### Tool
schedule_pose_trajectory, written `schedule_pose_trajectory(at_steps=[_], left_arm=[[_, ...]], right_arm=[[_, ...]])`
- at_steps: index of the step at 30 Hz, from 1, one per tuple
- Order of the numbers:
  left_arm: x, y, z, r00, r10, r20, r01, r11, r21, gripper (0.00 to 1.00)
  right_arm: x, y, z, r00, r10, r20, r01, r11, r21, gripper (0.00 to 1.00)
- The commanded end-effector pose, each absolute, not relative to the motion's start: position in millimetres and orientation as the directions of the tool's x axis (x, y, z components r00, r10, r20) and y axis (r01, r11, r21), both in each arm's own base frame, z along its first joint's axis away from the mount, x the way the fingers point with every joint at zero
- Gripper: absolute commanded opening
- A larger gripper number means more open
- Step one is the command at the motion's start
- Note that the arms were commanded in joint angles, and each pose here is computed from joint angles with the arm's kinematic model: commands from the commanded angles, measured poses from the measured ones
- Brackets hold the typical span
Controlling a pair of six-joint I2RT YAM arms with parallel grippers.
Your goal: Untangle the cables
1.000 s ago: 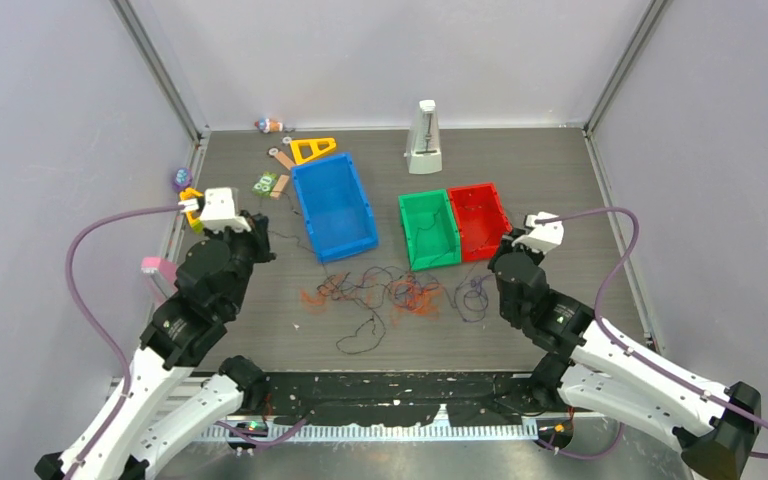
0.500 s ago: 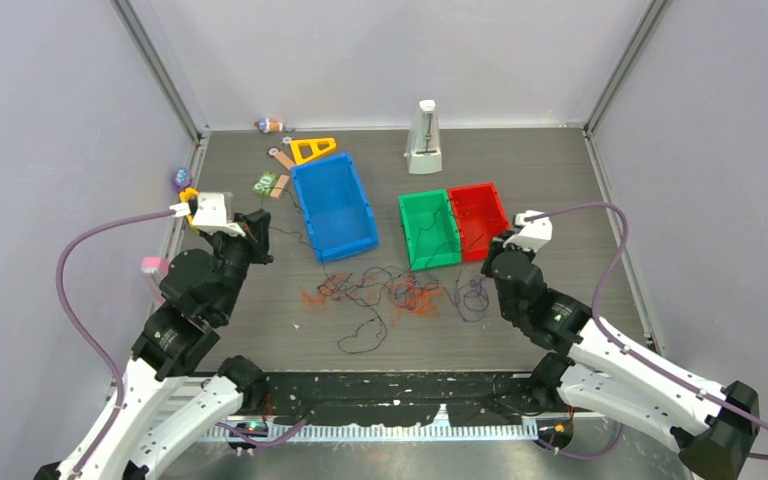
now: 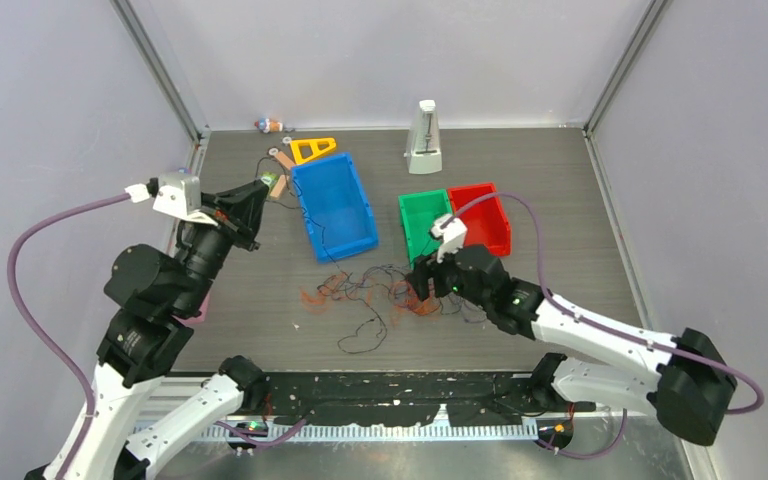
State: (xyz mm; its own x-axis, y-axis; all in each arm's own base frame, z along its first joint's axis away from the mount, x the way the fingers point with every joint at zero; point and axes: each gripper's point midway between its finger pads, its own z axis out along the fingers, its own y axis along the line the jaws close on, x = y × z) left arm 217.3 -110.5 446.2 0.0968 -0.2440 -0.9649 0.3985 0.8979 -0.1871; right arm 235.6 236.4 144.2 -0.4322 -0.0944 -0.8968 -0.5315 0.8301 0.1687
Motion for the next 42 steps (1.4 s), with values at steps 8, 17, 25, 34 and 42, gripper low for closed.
schedule_pose_trajectory(at_steps=[8,17,25,34,42], left_arm=[[208.7,-121.9,487.7,0.162,-0.298,-0.941,0.486,0.854,-0.187,0.00],[210.4,-119.1,490.0,0.157,-0.306,-0.939,0.469,0.860,-0.202,0.00],[208.5,-113.4,494.3,0.168,-0.310,-0.936,0.453,0.867,-0.206,0.00],[245.0,-96.4,442.2,0.027,-0.235,-0.972,0.238,0.946,-0.222,0.00],[288.9,-103.4,361.8,-0.164,-0.188,-0.968,0.129,0.969,-0.210,0.00]], right_arm=[[214.7,378.5,212.4,-0.150,-0.135,-0.979,-0.900,0.428,0.078,0.73],[208.5,448.1,227.1,-0.112,-0.101,-0.989,-0.960,0.266,0.082,0.72],[222.6,478.4,217.9,-0.148,-0.077,-0.986,-0.950,0.288,0.120,0.48],[216.5,455.6,273.1,-0.155,0.014,-0.988,-0.934,0.323,0.151,0.05],[214.6,411.5,362.1,-0.088,0.096,-0.991,-0.905,0.408,0.120,0.05]])
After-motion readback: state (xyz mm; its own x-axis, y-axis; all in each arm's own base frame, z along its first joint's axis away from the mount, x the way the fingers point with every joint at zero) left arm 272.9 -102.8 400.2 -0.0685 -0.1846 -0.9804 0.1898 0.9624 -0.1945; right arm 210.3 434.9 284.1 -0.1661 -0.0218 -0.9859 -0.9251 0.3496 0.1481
